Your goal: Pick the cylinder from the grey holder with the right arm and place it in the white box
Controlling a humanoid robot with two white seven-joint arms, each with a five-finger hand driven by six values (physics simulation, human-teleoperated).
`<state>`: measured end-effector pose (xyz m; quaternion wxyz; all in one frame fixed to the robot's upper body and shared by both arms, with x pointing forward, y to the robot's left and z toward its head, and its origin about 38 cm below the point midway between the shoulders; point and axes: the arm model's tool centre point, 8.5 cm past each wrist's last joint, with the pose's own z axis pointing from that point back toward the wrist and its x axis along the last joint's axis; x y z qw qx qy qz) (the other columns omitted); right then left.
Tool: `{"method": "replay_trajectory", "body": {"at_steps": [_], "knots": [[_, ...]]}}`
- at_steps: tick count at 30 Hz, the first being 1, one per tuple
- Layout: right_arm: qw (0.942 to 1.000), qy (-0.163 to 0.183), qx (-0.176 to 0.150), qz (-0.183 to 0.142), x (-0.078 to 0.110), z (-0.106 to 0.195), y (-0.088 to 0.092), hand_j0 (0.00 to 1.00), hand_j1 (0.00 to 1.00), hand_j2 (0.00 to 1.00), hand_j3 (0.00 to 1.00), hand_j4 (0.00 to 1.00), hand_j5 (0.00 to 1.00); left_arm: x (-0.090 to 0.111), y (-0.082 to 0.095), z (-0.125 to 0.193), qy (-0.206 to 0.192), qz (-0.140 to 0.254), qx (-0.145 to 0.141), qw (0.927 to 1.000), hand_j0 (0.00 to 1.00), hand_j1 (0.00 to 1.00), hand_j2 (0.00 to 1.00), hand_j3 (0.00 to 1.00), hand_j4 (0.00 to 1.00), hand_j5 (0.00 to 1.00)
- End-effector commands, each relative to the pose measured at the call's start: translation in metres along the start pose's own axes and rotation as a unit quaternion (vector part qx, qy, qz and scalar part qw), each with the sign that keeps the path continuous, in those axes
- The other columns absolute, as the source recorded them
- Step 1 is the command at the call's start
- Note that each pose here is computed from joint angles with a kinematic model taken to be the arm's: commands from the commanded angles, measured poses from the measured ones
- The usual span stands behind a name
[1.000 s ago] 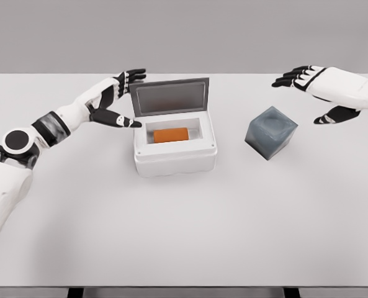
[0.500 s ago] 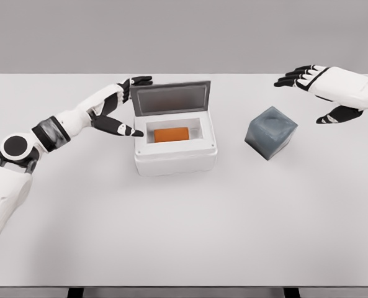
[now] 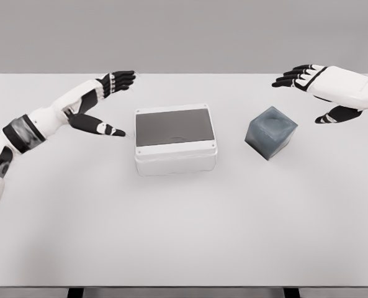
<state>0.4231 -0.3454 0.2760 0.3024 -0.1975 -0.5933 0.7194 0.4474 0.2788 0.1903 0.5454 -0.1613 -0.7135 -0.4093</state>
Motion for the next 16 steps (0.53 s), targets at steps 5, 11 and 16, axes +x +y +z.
{"method": "replay_trajectory", "body": {"at_steps": [5, 11, 16], "knots": [[1.0, -0.002, -0.002, 0.0, 0.001, 0.0, -0.002, 1.0, 1.0, 1.0, 1.0, 1.0, 1.0, 0.042, 0.025, 0.043, -0.043, -0.045, 0.001, 0.998, 1.0, 1.0, 1.0, 1.0, 1.0, 1.0], [1.0, -0.003, -0.004, 0.001, 0.002, 0.0, -0.003, 1.0, 1.0, 1.0, 1.0, 1.0, 1.0, 0.045, 0.018, 0.081, -0.051, -0.098, -0.023, 0.9936, 1.0, 1.0, 1.0, 1.0, 1.0, 1.0], [1.0, -0.005, -0.002, 0.001, 0.004, -0.001, -0.001, 1.0, 1.0, 1.0, 1.0, 1.0, 1.0, 0.039, 0.015, 0.085, -0.041, -0.096, -0.026, 0.9942, 1.0, 1.0, 1.0, 1.0, 1.0, 1.0]]}}
